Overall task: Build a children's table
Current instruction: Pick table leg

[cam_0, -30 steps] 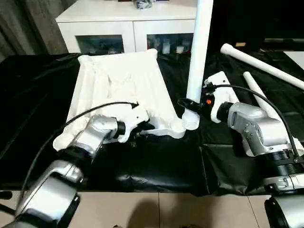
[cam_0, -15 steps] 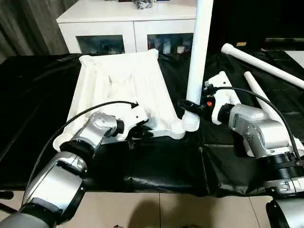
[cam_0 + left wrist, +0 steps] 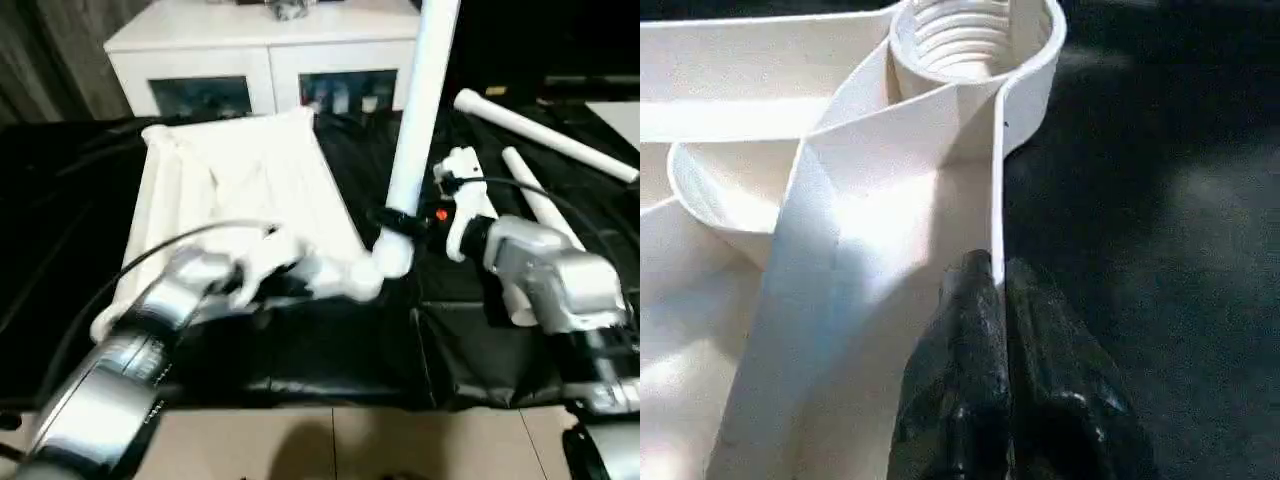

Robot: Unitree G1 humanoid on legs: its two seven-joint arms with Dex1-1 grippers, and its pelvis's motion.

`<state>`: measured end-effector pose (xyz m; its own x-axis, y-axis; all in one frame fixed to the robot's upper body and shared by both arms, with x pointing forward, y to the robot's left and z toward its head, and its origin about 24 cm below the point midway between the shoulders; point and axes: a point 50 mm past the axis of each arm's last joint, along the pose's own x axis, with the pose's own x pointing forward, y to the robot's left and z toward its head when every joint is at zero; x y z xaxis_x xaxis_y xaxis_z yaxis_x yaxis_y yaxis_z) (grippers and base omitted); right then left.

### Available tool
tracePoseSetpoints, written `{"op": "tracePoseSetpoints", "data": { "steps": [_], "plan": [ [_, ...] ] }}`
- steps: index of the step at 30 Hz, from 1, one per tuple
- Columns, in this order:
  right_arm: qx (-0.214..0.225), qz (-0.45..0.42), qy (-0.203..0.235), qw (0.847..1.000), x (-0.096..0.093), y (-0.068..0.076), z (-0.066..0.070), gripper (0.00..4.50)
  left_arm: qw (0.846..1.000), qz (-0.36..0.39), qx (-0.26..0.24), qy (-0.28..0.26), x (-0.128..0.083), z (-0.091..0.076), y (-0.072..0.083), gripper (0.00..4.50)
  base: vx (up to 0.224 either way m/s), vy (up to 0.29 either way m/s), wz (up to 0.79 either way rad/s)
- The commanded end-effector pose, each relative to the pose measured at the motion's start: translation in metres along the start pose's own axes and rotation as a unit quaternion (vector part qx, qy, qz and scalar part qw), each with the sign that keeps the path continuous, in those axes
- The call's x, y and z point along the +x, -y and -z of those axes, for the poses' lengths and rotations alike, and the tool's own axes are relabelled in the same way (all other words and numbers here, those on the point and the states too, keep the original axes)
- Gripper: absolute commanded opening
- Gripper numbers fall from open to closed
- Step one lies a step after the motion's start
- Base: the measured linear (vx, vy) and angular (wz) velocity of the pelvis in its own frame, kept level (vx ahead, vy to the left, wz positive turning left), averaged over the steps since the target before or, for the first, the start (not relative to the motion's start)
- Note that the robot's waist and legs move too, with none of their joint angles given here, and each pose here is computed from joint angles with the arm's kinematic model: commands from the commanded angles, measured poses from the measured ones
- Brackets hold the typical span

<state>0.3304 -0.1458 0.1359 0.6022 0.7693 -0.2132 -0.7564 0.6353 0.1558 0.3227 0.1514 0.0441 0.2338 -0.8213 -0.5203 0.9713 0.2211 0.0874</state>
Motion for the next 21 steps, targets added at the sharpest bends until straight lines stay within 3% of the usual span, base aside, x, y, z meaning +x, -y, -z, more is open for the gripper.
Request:
{"op": "tracePoseSetpoints", "data": {
  "steps": [1, 8, 21],
  "plan": [
    [0.000, -0.020, 0.006, 1.000, 0.000, -0.007, -0.003, 1.83, 1.000, 0.012, -0.013, -0.012, -0.001, 0.011, 0.011, 0.00, 0.000, 0.000, 0.00],
    [0.018, -0.045, -0.011, 0.999, 0.005, -0.019, 0.007, 1.83, 1.000, -0.010, -0.021, 0.001, -0.003, 0.010, 0.027, 0.00, 0.000, 0.000, 0.00],
    [0.026, -0.052, -0.037, 0.998, 0.015, -0.024, 0.021, 1.83, 0.999, -0.021, -0.024, -0.006, -0.005, 0.003, 0.028, 0.00, 0.000, 0.000, 0.00]
  ]
}}
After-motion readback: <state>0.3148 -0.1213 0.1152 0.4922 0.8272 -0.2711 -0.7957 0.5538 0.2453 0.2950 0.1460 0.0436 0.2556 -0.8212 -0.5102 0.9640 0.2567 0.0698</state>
